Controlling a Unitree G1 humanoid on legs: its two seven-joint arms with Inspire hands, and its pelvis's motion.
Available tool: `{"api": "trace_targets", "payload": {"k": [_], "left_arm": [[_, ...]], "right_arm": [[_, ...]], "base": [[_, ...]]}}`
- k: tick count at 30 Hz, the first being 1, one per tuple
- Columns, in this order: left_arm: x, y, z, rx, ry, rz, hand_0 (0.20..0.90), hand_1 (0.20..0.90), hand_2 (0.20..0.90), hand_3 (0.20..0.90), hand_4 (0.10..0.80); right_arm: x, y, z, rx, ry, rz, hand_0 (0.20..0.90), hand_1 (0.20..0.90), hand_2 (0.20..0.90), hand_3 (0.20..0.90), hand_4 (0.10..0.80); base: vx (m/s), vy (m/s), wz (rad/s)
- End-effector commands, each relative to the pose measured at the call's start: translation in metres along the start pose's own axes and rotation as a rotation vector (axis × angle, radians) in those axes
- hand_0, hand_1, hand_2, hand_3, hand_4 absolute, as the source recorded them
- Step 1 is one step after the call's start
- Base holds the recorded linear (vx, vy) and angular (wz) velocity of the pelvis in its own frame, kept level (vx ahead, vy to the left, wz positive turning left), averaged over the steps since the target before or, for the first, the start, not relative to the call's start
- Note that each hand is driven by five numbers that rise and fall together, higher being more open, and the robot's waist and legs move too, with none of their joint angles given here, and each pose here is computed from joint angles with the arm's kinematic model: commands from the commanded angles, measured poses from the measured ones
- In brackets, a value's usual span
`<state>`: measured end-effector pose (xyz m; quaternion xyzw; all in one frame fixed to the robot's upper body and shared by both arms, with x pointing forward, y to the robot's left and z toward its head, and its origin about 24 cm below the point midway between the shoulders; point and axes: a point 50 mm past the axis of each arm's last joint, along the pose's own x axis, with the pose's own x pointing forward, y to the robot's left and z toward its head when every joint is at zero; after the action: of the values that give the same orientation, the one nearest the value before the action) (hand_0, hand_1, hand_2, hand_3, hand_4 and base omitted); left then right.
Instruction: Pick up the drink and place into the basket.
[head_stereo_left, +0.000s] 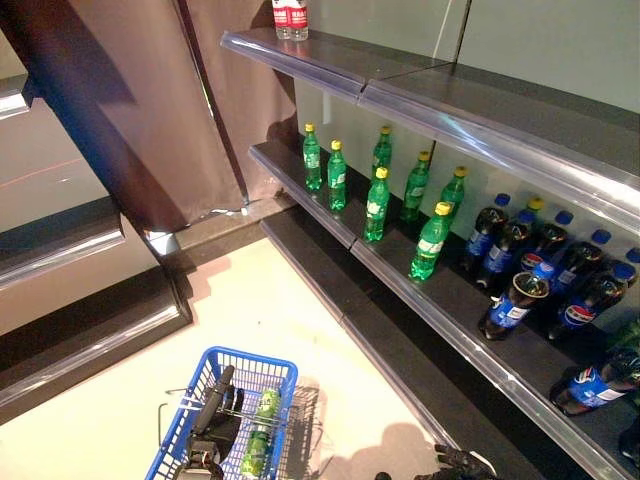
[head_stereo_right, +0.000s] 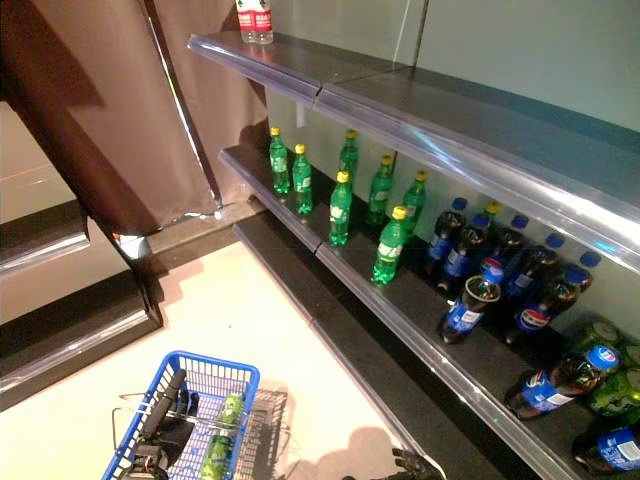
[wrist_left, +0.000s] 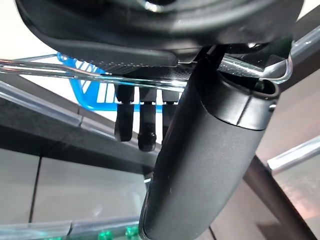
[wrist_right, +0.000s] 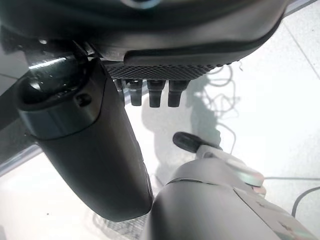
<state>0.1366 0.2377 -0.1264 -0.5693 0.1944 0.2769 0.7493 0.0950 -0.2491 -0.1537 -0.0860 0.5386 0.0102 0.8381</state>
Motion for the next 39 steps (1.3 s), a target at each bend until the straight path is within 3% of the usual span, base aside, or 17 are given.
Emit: {"api": "trace_targets", "payload": {"k": [1,29,32,39], "left_arm": [[0.022,-0.085,0.047,0.039,-0.21,-0.401,0.3,0.3,0.3,0.2,0.1],[0.021,-0.074,0.041,0.022,-0.199,-0.363,0.3,0.3,0.3,0.2,0.1],[0.021,-0.072,0.043,0.027,-0.194,-0.353,0.3,0.3,0.3,0.2,0.1],[0.016,-0.069,0.04,0.044,-0.194,-0.353,0.3,0.3,0.3,0.2,0.1]], "right_arm": [[0.0,-0.01,0.006,0.015,-0.028,-0.018,0.9,0.9,0.9,0.9,0.8],[0.0,-0.002,0.007,0.066,-0.062,0.028,0.9,0.9,0.9,0.9,0.8],[0.0,-0.001,0.016,0.067,-0.12,0.05,0.9,0.9,0.9,0.9,0.8],[-0.013,0.021,0.102,0.0,-0.498,0.221,0.9,0.9,0.9,0.9,0.8]], "base": [[0.0,0.0,0.0],[0.001,0.001,0.0],[0.041,0.013,0.0],[0.0,0.0,0.0]]}}
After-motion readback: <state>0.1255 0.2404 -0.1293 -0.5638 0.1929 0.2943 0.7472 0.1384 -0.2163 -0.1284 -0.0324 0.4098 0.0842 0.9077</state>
